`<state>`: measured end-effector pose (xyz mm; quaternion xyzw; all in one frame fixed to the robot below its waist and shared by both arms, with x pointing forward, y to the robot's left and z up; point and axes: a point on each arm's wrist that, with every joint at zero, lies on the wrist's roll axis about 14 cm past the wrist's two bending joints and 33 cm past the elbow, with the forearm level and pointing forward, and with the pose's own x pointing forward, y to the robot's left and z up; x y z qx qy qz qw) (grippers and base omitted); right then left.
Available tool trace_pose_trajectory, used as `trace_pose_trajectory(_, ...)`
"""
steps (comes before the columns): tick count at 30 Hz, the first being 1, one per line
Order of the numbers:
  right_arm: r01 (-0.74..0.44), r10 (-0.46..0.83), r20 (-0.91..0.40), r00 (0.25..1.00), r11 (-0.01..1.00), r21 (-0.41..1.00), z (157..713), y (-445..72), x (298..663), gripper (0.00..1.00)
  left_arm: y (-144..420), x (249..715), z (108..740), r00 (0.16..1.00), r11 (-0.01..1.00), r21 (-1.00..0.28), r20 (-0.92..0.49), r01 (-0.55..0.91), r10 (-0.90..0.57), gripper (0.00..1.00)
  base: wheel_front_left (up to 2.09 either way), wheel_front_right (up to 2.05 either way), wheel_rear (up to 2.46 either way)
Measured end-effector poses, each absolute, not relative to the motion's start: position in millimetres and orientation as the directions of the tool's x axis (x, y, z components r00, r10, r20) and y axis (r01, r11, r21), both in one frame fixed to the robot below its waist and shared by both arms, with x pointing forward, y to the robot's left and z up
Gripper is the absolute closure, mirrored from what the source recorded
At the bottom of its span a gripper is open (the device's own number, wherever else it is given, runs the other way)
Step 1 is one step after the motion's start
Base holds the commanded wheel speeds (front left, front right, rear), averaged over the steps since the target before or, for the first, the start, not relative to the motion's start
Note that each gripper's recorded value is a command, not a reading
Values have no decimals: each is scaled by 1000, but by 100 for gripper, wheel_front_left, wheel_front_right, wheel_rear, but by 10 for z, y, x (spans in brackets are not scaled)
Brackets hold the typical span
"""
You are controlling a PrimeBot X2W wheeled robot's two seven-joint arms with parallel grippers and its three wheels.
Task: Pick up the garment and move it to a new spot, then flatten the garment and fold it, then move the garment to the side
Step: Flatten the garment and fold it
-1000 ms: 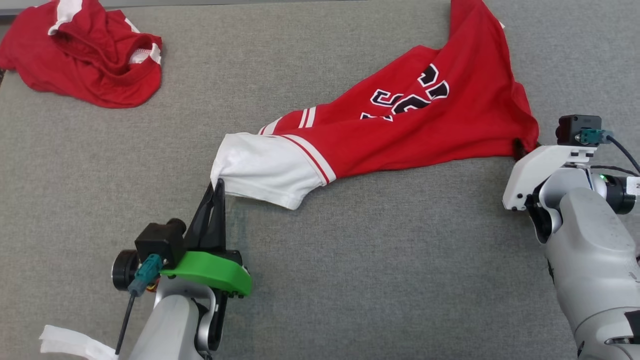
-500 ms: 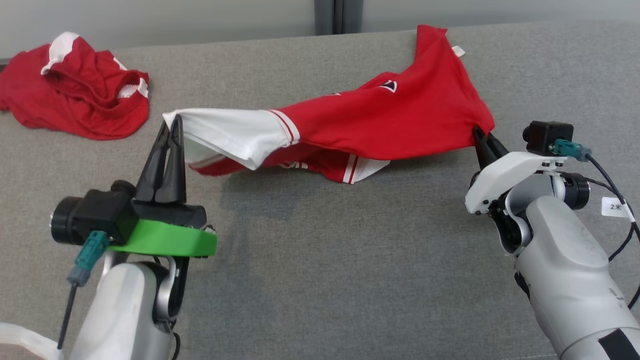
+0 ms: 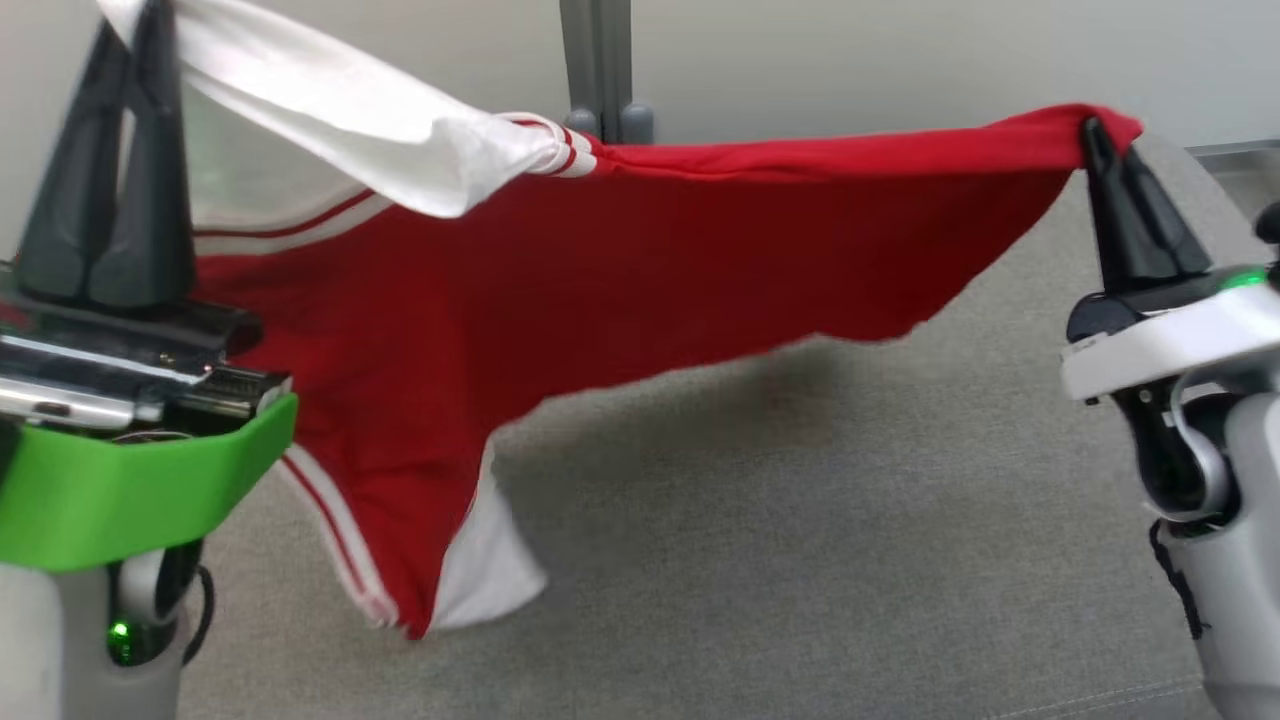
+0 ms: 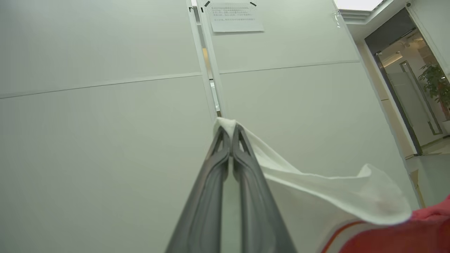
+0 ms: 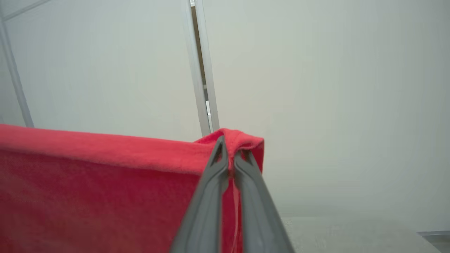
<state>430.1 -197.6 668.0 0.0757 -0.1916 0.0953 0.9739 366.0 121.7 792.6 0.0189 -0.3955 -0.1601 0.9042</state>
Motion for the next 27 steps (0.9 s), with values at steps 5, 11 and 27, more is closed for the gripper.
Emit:
trace_pose_trajectory(5, -138, 108, 555, 825, 990, 13, 7405, -2183, 3710, 100, 1066, 3249, 8460, 492, 927, 236, 794, 291, -357, 100, 0, 0, 0)
trace_pose_trajectory(11, -43, 62, 641, 765, 998, -46, 7819, -2280, 3211, 100, 946, 3065, 8728, 417, 907, 280, 818, 315, -397, 100, 0, 0, 0)
trace_pose_trajectory(27, -108, 108, 535, 838, 994, -31, 7488, -1958, 4835, 100, 1083, 4947, 8384, 638, 930, 247, 677, 271, -366, 100, 0, 0, 0)
